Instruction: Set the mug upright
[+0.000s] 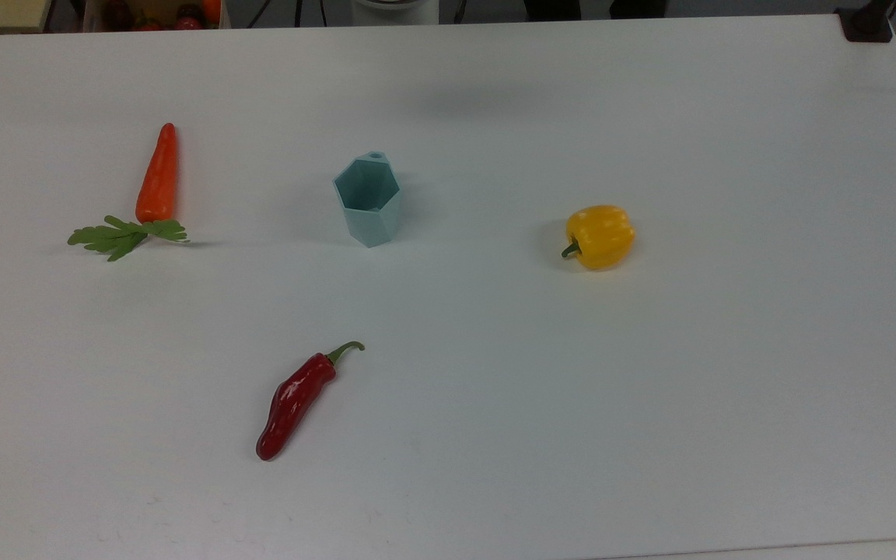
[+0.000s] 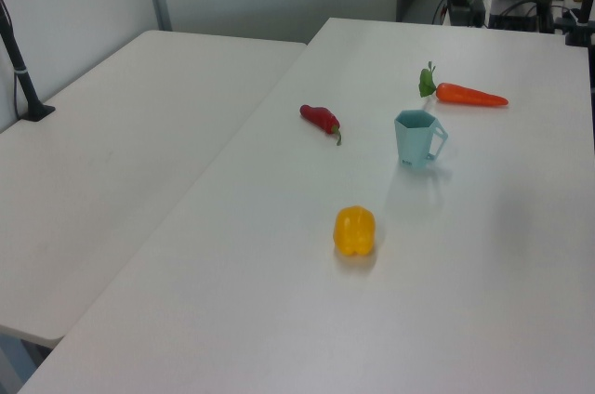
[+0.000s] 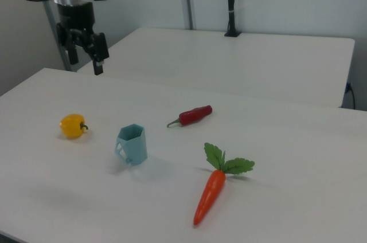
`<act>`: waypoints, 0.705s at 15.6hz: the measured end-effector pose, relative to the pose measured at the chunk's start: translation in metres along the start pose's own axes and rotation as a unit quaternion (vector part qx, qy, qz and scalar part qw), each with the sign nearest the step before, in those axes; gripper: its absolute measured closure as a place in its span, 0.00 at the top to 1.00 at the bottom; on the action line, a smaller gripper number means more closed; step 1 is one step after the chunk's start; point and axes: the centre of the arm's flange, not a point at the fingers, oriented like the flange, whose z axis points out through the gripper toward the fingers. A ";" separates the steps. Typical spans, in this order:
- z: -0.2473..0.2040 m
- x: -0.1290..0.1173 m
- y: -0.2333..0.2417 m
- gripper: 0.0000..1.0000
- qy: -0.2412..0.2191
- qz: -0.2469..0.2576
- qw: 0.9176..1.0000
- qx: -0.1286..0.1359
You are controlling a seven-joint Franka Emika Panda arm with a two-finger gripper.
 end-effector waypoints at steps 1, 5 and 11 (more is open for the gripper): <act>-0.003 -0.004 -0.001 1.00 -0.001 0.001 1.000 0.000; -0.005 0.001 -0.006 1.00 0.025 -0.031 0.999 0.002; 0.007 0.025 -0.007 1.00 0.099 -0.066 0.993 0.007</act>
